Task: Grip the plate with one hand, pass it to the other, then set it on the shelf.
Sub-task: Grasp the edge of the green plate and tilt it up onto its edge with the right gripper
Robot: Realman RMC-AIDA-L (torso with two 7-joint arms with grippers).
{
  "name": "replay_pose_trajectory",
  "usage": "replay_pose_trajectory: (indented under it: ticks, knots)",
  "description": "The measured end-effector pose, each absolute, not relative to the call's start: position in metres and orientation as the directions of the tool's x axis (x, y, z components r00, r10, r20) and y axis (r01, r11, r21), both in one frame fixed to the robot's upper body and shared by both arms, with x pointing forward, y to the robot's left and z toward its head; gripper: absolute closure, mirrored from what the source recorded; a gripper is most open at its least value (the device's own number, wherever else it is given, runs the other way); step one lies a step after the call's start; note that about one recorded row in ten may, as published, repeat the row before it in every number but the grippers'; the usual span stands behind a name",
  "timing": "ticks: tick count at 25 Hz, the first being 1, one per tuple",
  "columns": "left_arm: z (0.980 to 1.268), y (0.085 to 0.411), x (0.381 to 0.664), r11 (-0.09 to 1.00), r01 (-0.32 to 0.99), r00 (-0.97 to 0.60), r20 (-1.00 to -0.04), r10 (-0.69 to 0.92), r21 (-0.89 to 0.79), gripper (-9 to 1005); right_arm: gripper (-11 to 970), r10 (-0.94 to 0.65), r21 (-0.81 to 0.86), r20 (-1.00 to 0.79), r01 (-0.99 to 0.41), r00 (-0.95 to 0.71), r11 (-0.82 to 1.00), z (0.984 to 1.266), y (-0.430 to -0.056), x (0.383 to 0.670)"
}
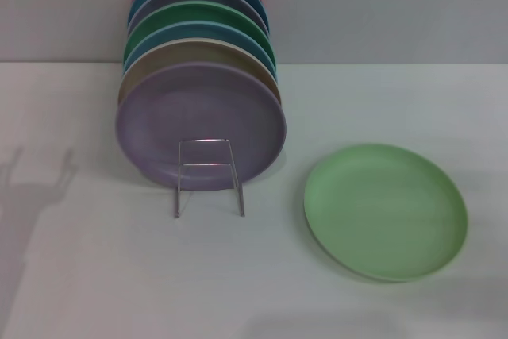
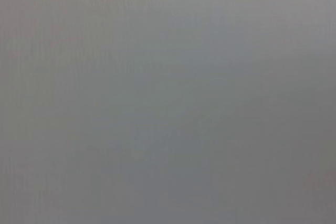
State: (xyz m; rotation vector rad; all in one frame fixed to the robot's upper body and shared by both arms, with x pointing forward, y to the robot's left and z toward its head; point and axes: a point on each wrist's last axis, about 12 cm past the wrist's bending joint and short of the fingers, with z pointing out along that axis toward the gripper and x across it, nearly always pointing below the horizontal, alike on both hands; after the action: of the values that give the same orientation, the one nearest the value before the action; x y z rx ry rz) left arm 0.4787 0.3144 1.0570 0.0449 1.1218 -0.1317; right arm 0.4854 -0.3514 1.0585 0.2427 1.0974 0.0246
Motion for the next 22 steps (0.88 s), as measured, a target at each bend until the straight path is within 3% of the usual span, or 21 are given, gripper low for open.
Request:
replay_pose_trajectory:
  ticks: [11, 22]
  knots:
    - [1.059, 0.314, 0.483, 0.991, 0.129, 0.432, -0.898, -0.08, -0.026, 167, 358, 0.129, 0.178, -0.889, 0.071, 0.44, 0.981, 1.057, -0.348, 0.485]
    - [1.057, 0.314, 0.485, 0.992, 0.127, 0.415, -0.907, -0.073, -0.022, 167, 361, 0.171, 0.17, -0.935, -0.03, 0.309, 0.985, 1.078, -0.353, 0.526]
